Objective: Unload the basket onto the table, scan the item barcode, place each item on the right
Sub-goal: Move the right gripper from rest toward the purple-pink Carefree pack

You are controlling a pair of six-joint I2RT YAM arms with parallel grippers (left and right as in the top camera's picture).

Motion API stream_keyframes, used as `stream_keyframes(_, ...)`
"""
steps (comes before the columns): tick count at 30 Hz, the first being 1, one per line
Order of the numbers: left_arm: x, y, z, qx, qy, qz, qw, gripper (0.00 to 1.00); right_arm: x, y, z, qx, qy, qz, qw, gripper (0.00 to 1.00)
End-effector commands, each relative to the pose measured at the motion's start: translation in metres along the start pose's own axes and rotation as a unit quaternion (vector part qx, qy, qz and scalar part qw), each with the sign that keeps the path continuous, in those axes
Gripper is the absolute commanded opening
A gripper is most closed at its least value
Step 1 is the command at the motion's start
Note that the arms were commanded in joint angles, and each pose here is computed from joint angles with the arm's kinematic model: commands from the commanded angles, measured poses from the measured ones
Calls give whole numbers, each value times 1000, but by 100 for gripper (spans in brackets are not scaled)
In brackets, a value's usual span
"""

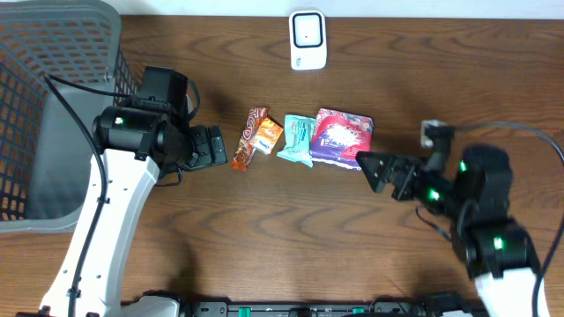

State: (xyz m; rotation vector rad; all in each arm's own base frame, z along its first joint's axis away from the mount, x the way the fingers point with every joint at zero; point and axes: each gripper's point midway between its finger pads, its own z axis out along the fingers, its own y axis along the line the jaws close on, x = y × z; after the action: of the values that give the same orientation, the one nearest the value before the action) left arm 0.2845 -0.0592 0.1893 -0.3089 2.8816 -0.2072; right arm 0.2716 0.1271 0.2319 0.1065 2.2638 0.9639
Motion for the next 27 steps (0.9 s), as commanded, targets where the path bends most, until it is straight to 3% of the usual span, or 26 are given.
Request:
stream_keyframes(1,0,1,1,-4,2,-6,1000,98,-21,11,7,-7,13,-57,998,99)
stream_keyframes(6,0,1,1,-4,2,-6,1000,98,-35,-3,30,11,12,-52,999,99)
stream_keyframes(12,0,1,1,-4,2,-6,1000,98,-38,-52,47,113,13,-31,993,99)
stream_keyframes(27,0,1,1,-4,3,-6,1000,98,9,-114,107,163,123,65,977,99)
